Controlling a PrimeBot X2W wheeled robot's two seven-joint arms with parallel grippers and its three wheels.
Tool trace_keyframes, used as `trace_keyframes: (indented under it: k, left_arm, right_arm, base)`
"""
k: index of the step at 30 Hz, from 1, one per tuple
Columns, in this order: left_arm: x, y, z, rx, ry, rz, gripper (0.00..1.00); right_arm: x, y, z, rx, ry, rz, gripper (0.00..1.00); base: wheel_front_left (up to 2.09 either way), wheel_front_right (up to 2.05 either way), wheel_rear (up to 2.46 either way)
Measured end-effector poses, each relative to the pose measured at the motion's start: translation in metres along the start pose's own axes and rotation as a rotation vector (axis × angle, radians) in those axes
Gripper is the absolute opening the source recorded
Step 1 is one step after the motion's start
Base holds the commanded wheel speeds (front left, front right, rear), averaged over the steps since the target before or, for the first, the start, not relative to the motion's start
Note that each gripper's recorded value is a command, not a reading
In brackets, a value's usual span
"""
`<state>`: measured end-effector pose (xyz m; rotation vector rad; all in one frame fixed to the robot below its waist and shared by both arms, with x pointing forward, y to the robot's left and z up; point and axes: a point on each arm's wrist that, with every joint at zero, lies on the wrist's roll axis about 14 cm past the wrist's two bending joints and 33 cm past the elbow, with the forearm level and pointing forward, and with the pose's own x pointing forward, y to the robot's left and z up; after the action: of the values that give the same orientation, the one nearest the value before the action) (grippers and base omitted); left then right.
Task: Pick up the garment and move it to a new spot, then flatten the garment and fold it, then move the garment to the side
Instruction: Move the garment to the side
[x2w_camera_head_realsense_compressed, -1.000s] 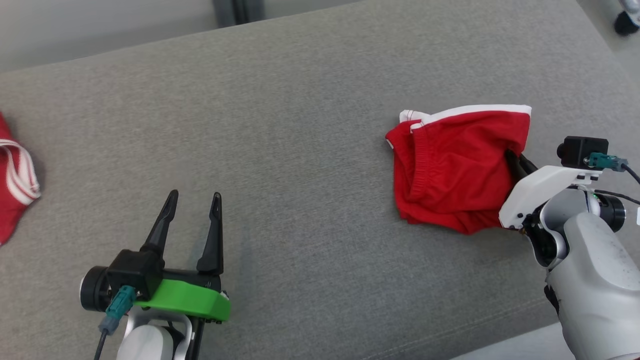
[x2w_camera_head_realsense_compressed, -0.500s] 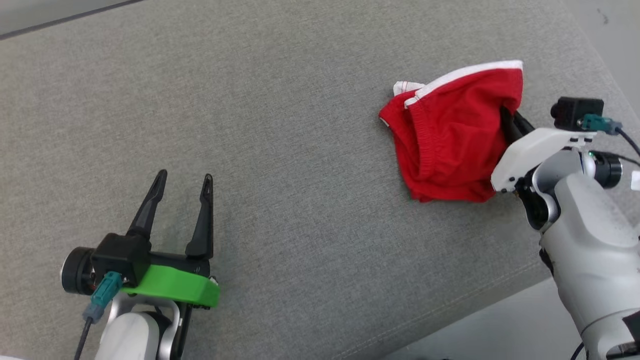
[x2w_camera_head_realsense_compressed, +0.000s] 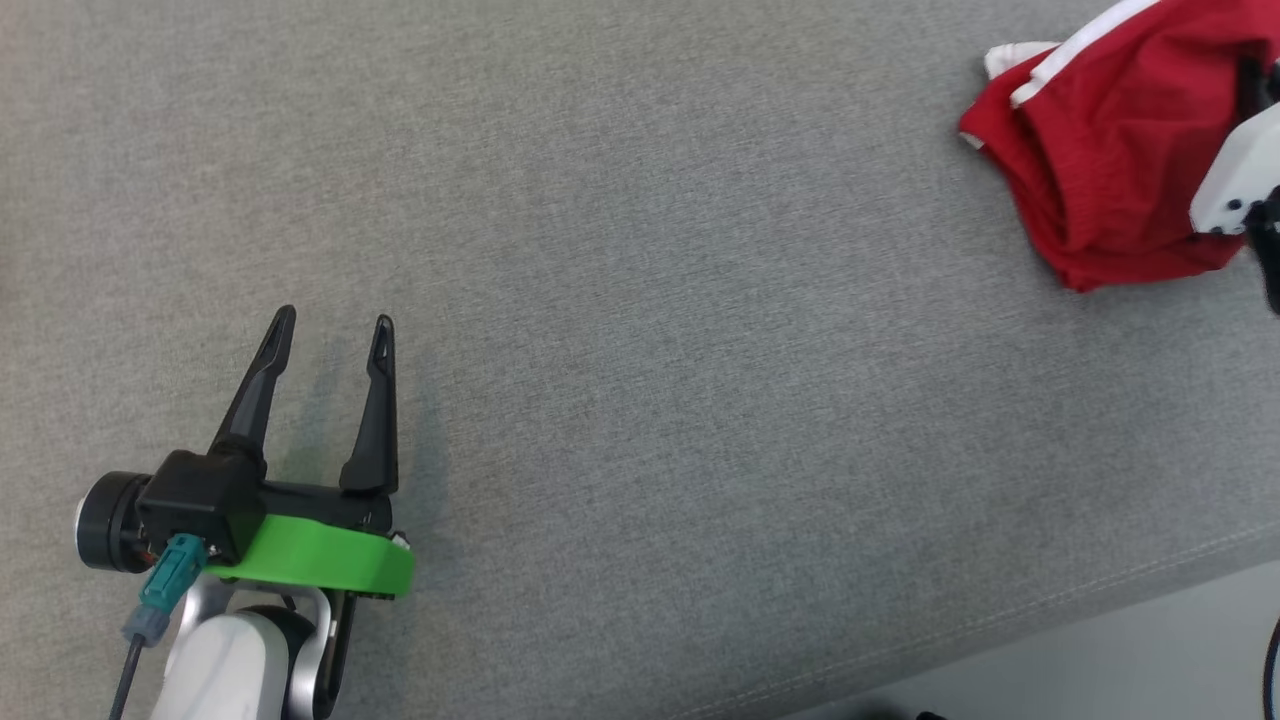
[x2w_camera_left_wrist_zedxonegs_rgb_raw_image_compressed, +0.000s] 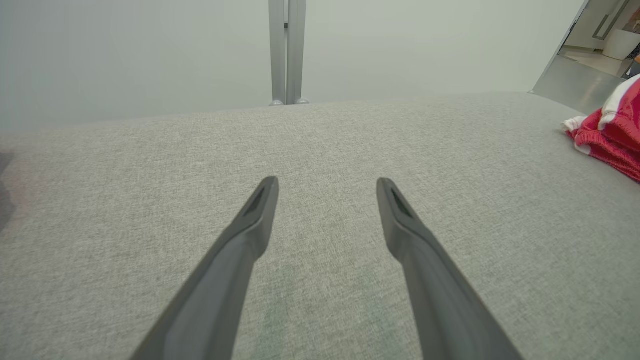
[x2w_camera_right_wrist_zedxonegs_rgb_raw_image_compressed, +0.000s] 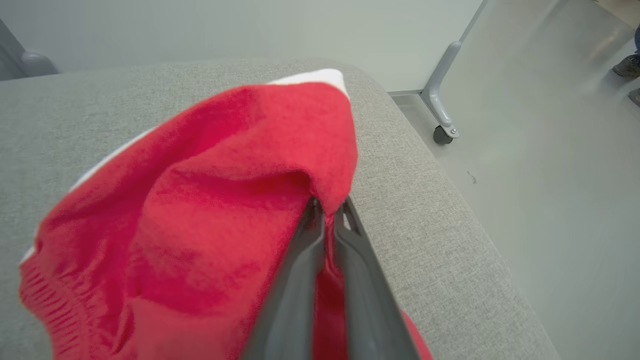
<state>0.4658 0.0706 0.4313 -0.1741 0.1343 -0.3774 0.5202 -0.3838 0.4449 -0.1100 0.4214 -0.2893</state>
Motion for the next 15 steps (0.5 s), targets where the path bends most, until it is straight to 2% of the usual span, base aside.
trace_keyframes:
  k: [4, 8, 9, 11, 12, 15]
  left_arm:
    - [-0.003, 0.009, -0.007, -0.001, 0.016, 0.024, 1.0]
    - [-0.005, 0.016, -0.013, -0.001, 0.034, 0.043, 1.0]
    - [-0.006, 0.017, -0.015, -0.001, 0.036, 0.047, 1.0]
    - [-0.007, 0.018, -0.016, -0.001, 0.039, 0.051, 1.0]
    - [-0.007, 0.018, -0.016, -0.001, 0.038, 0.051, 1.0]
    - [-0.009, 0.018, -0.013, -0.001, 0.032, 0.053, 1.0]
  right_arm:
    - [0.011, -0.013, -0.004, -0.063, 0.03, -0.031, 0.0]
    - [0.022, -0.009, -0.004, -0.07, 0.03, -0.033, 0.0]
    - [0.024, -0.008, -0.005, -0.07, 0.031, -0.034, 0.11]
    - [0.025, -0.009, -0.007, -0.075, 0.032, -0.039, 0.82]
    - [0.024, -0.011, -0.008, -0.075, 0.032, -0.045, 1.0]
    - [0.021, -0.018, -0.005, -0.095, 0.026, -0.059, 1.0]
  base:
    - [0.0, 0.0, 0.0]
    - [0.0, 0.0, 0.0]
    - [0.0, 0.0, 0.0]
    - [0.0, 0.0, 0.0]
    - [0.0, 0.0, 0.0]
    - [0.0, 0.0, 0.0]
